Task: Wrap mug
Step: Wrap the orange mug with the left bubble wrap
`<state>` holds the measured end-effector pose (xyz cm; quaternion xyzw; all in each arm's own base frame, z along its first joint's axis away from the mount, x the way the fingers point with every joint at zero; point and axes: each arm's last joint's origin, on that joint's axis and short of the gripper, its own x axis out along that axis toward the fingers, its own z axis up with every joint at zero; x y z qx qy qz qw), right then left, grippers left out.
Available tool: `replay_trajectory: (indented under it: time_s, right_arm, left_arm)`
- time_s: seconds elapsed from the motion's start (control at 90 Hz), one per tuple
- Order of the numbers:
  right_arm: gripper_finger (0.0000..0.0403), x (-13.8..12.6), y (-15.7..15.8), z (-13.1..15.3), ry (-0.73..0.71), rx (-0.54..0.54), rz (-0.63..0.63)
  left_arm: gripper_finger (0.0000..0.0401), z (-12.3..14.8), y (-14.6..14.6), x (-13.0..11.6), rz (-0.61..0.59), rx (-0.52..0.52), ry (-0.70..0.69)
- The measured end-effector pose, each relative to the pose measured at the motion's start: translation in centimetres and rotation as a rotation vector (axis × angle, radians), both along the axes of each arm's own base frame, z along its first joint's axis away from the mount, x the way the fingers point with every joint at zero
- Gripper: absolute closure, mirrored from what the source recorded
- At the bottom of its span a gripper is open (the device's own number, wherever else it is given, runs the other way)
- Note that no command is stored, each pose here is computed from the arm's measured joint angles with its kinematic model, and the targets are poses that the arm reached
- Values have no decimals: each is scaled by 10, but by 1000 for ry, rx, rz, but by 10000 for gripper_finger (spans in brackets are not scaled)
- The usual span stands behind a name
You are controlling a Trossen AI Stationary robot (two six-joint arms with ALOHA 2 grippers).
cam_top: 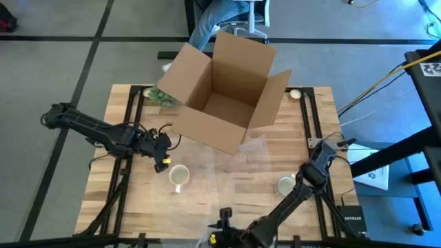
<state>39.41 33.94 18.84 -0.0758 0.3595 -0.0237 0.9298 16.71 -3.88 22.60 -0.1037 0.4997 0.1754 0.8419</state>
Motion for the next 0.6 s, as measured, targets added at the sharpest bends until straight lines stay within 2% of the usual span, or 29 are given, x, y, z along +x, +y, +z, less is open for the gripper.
replay_trajectory:
  time_s: [0.067, 0.178, 0.311, 0.433, 0.6]
  right_arm:
    - [390, 8, -6, 7, -2, 5, 11]
    - [388, 27, -22, 34, -44, 10, 9]
    - [400, 46, -55, 64, -45, -55, -10]
    - [400, 64, -94, 83, -66, -96, -97]
    - [402, 88, -152, 84, -58, -96, -229]
  left_arm:
    - [260, 0, 0, 0, 0, 0, 1]
    - [260, 4, -1, 0, -17, -17, 5]
    - [260, 22, -4, 1, -39, -27, -35]
    - [260, 48, -5, -5, -58, -19, -73]
    - [260, 82, -1, -20, -45, -11, -159]
